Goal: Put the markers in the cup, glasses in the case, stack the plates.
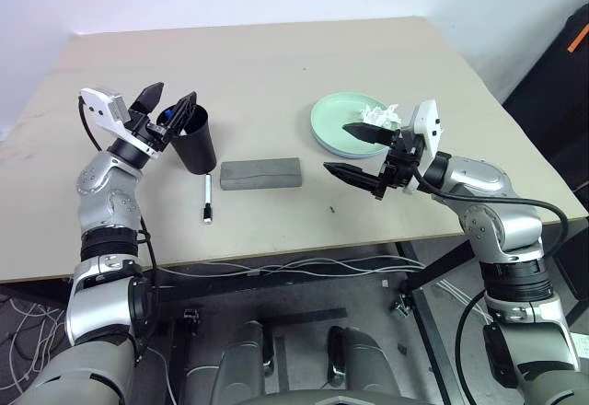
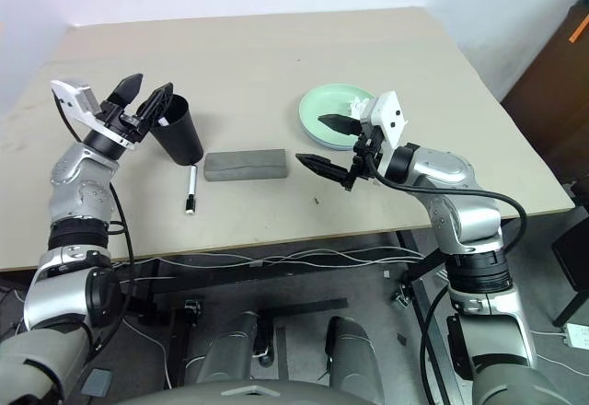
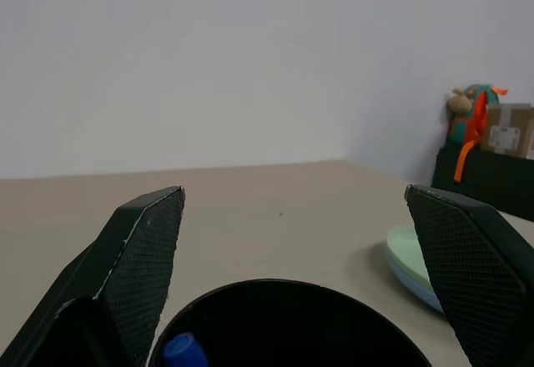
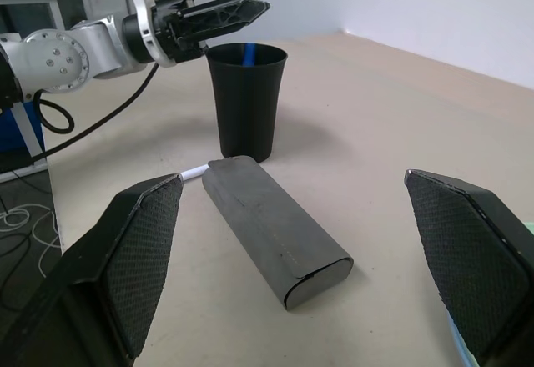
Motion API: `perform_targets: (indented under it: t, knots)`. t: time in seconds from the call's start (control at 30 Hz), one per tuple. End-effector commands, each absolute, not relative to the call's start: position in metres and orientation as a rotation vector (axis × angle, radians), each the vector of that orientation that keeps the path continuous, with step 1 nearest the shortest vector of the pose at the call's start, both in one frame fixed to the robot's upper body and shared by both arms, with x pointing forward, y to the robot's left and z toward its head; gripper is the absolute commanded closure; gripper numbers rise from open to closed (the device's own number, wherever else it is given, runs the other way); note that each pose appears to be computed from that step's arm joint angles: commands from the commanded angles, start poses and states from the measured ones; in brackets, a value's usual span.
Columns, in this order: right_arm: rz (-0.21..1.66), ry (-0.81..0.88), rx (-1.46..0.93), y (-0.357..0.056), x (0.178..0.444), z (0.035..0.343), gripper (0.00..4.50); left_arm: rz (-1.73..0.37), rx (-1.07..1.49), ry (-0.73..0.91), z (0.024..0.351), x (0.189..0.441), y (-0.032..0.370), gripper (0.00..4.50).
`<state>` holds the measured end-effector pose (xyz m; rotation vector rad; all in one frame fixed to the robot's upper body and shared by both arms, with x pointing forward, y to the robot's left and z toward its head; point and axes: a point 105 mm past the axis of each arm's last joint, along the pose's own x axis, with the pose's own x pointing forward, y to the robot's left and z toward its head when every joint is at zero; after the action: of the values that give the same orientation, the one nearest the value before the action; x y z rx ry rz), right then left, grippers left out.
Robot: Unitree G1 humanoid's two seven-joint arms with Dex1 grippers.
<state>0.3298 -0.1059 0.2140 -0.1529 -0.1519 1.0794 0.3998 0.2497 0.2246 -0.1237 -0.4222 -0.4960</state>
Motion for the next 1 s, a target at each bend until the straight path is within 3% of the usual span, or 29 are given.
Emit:
perform_targets:
  t: [0.03,0.17,0.43,0.53,0.7,1.0]
  knots:
    - [1.085,-0.215,-0.171,-0.104,0.327,0.229,0.0,-0.512,-0.104,-0.479,0.263,0.385,0.258,0.02]
    - [1.082,-0.212,-0.164,-0.105,0.329,0.228,0.0,-0.621,-0.111,-0.404,0.285,0.36,0.254,0.02]
    - [1.099,-0.206,-0.147,-0.103,0.332,0.226,0.0,-0.667,-0.153,0.029,0.273,0.293,0.253,0.02]
    - [1.126,-0.205,-0.144,-0.098,0.334,0.225,0.0,-0.496,-0.088,0.186,0.249,0.285,0.269,0.02]
    - [1.155,-0.206,-0.153,-0.093,0.337,0.226,0.0,-0.439,-0.093,0.293,0.218,0.269,0.265,0.02]
    - [1.176,-0.207,-0.169,-0.09,0.338,0.226,0.0,-0.271,-0.077,0.401,0.166,0.275,0.246,0.02]
